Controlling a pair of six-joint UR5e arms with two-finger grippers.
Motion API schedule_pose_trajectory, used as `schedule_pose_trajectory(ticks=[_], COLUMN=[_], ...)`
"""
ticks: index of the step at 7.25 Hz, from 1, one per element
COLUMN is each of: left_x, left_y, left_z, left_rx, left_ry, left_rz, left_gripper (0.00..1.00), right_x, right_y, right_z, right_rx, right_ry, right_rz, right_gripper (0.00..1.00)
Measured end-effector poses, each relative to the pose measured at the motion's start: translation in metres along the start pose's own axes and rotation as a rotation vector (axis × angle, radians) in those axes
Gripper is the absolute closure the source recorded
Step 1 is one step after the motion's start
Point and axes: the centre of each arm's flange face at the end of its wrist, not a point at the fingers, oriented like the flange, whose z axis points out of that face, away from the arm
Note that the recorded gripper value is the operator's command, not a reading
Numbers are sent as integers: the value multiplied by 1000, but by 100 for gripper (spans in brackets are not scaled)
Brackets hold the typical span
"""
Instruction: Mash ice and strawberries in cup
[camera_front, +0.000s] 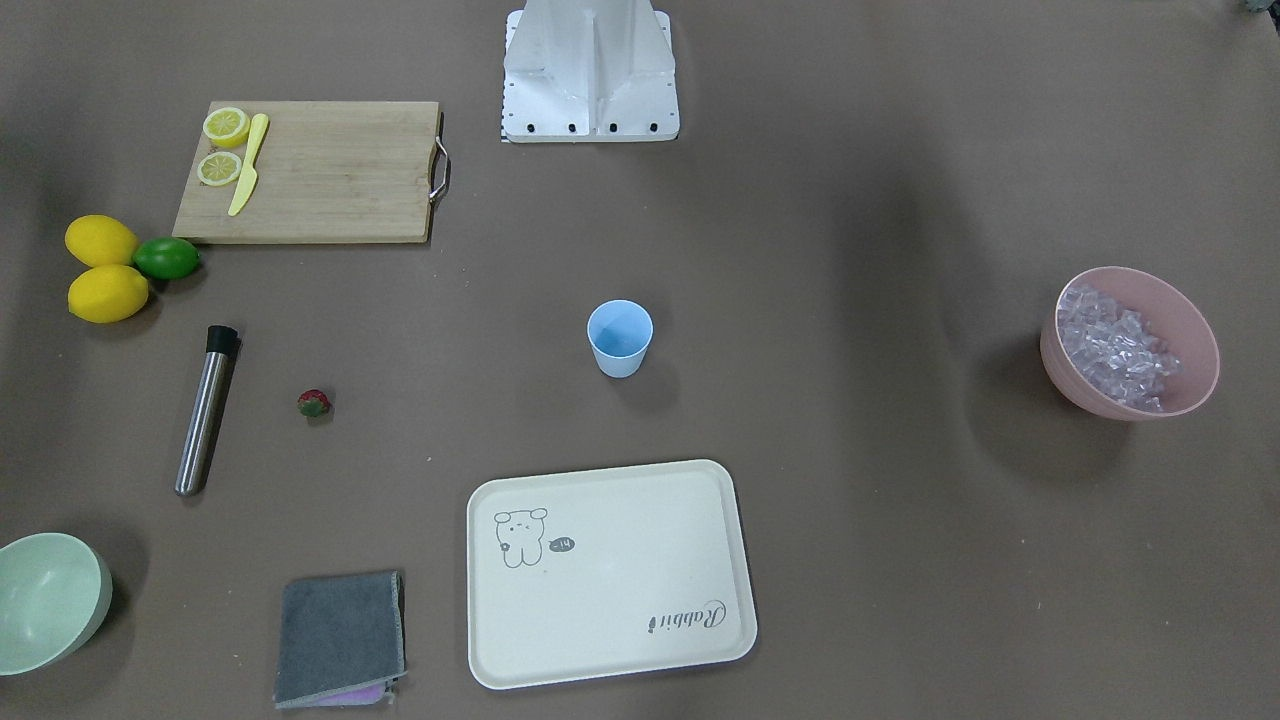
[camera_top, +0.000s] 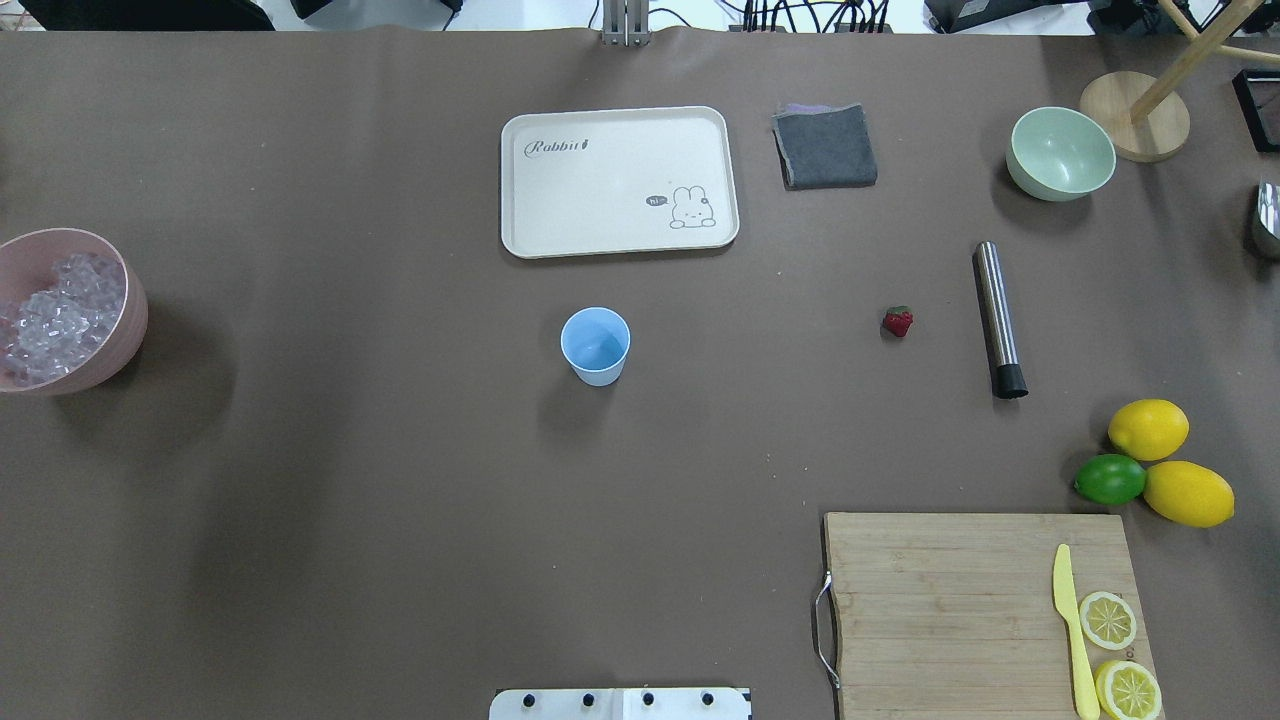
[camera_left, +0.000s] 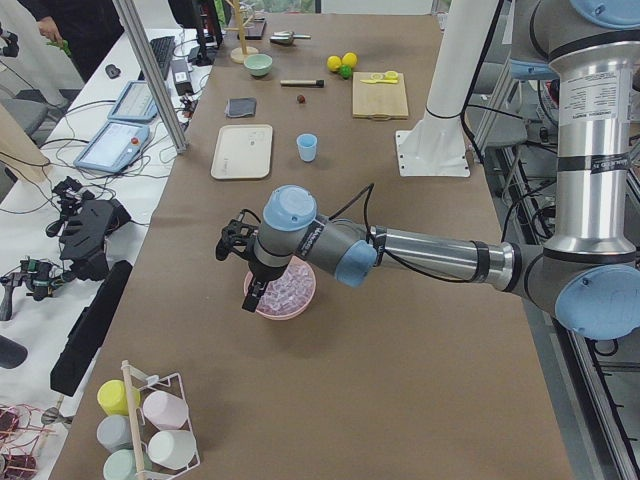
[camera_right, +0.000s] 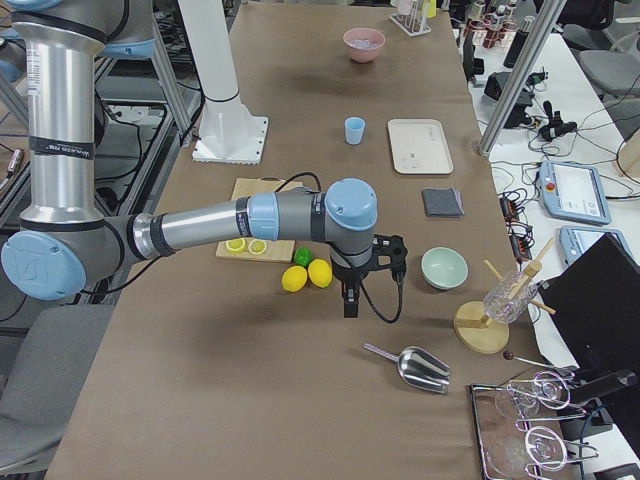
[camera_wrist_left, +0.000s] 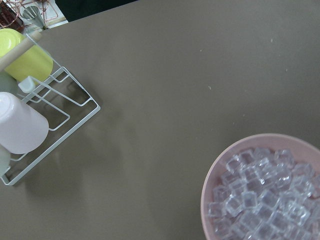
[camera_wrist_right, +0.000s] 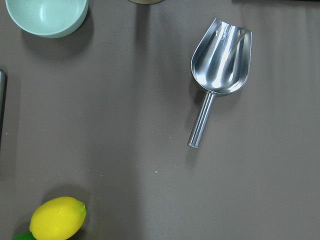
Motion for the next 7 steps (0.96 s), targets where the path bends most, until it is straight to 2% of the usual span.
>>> schedule_pose_trajectory(ticks=[2, 3, 6, 7], left_x=[31, 48, 103, 118], left_y=[6, 9, 16, 21], left_z=[16, 30, 79, 93], left_rx=[45, 52, 65, 61], left_ry=[50, 46, -29, -38], left_rz=[-107, -150, -245, -269], left_gripper=[2, 2, 3, 15], right_x=[0, 1, 1, 1], right_y=[1, 2, 3, 3], right_z=[0, 1, 1, 1], right_rx=[0, -1, -3, -3], right_ry=[3, 4, 1, 1], right_rz=[-4, -3, -2, -3], right_gripper=[0, 0, 0, 0])
